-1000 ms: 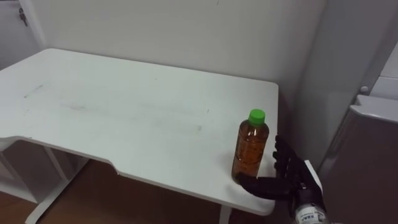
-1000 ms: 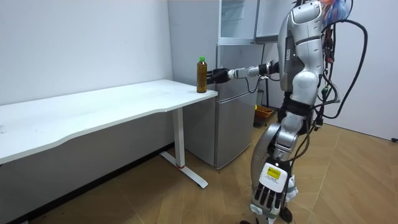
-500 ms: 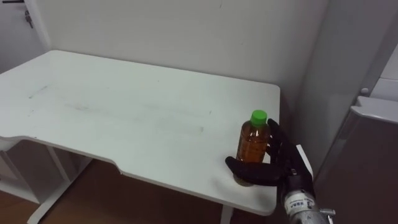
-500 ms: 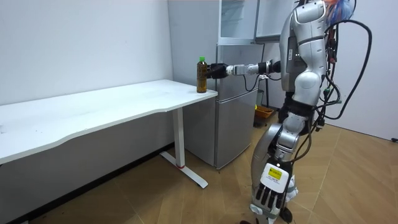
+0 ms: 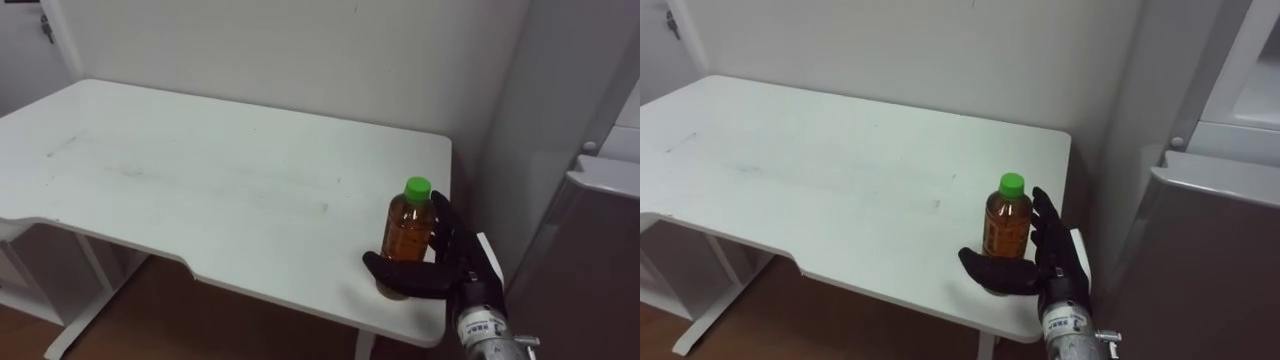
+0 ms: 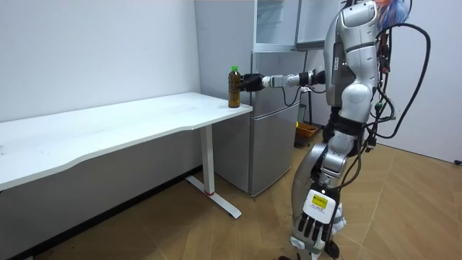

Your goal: Put the bottle in the upper fridge

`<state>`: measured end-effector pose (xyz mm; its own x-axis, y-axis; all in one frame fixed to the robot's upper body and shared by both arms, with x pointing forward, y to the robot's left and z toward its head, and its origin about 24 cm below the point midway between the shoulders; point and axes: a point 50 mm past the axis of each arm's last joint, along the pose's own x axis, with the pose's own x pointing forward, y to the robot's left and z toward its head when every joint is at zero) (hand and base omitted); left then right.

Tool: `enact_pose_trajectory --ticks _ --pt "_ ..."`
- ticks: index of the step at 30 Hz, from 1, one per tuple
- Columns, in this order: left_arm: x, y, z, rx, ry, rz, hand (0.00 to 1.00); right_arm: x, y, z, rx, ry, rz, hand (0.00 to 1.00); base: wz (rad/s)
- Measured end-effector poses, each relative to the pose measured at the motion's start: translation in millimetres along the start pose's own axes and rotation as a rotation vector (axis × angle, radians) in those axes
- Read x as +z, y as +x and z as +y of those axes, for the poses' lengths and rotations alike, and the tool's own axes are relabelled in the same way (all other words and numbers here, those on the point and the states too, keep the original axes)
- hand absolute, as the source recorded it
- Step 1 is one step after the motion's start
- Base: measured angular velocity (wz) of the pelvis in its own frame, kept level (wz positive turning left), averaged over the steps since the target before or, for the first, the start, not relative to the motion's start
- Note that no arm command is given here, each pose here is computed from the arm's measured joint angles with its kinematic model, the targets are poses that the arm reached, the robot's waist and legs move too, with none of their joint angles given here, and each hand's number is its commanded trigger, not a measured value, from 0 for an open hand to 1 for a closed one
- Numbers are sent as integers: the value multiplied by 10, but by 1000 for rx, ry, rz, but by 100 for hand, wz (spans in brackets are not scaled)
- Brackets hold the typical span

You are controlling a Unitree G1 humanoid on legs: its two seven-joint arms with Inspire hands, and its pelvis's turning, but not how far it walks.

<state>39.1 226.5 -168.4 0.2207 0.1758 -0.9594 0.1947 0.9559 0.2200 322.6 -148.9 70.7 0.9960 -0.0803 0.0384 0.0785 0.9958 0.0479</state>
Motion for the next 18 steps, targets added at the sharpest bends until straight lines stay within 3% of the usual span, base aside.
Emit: enact_pose_trajectory --ticks 18 --pt "-82 -8 -46 -32 -18 44 0 -296 -4 -163 -53 67 151 0 3"
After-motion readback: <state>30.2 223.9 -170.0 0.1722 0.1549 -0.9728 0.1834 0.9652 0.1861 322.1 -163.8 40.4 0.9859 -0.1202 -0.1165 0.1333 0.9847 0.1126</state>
